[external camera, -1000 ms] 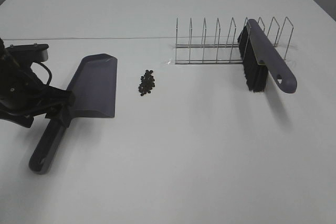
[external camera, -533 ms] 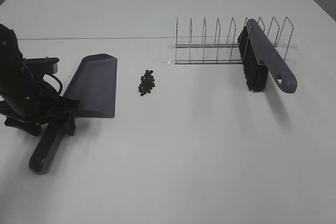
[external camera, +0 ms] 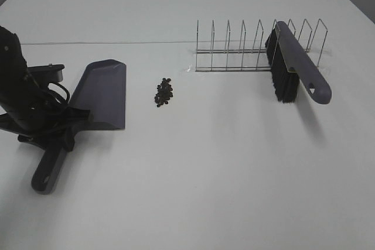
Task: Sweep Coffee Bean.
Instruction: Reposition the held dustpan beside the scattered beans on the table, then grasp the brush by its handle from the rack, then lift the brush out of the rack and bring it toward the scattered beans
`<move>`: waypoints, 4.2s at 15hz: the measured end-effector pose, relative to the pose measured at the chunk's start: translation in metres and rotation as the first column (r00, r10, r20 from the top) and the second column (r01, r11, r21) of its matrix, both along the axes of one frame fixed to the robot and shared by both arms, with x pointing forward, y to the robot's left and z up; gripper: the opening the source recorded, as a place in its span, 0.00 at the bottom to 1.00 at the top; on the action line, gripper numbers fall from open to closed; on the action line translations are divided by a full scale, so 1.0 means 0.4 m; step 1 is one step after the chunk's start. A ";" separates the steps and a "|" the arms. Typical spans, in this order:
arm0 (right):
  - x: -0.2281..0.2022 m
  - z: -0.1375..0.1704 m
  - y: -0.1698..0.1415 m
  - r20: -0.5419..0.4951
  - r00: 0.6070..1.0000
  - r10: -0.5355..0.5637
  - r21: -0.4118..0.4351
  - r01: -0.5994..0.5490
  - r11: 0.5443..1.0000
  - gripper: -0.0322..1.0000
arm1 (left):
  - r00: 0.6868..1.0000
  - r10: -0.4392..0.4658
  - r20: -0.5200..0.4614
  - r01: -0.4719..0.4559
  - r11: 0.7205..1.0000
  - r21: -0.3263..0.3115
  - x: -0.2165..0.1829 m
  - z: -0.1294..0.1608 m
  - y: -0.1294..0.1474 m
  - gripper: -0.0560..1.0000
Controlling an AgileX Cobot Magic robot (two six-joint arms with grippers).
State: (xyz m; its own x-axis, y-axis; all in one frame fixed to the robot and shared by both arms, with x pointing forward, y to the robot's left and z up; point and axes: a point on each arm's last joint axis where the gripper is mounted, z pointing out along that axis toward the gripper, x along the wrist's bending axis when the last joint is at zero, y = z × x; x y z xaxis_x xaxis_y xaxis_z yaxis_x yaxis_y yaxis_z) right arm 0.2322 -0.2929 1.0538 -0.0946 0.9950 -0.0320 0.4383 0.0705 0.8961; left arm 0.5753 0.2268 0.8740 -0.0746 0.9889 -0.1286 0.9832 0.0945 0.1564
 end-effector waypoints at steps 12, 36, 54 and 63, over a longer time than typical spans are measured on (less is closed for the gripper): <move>0.001 0.000 0.000 -0.002 1.000 0.000 0.003 0.000 1.000 0.76 | 0.974 0.040 0.225 -0.031 0.998 -0.046 -0.020 0.225 0.007 0.39; 1.127 -0.007 0.158 -0.694 0.720 -0.014 -0.004 0.015 1.000 0.73 | 0.962 0.027 0.273 -0.016 0.999 -0.042 -0.030 0.267 0.011 0.39; 1.291 -0.292 0.179 -0.778 0.624 -0.068 -0.010 0.095 0.995 0.36 | 0.960 0.000 0.280 0.009 1.000 -0.030 -0.029 0.267 0.011 0.39; 1.254 0.051 0.176 -0.569 0.822 -0.030 0.073 0.087 0.994 0.36 | 0.961 0.000 0.277 0.009 1.000 -0.030 -0.030 0.267 0.011 0.39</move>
State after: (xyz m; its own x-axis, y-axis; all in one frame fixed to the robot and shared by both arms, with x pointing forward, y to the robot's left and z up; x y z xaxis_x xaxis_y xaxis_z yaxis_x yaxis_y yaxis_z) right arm 0.7339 -0.2226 1.0741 -0.0096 0.9949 0.1000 0.8709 -0.0408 0.4897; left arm 0.5633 0.2313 0.9807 -0.0274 0.9845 -0.1734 0.9024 0.0990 0.4195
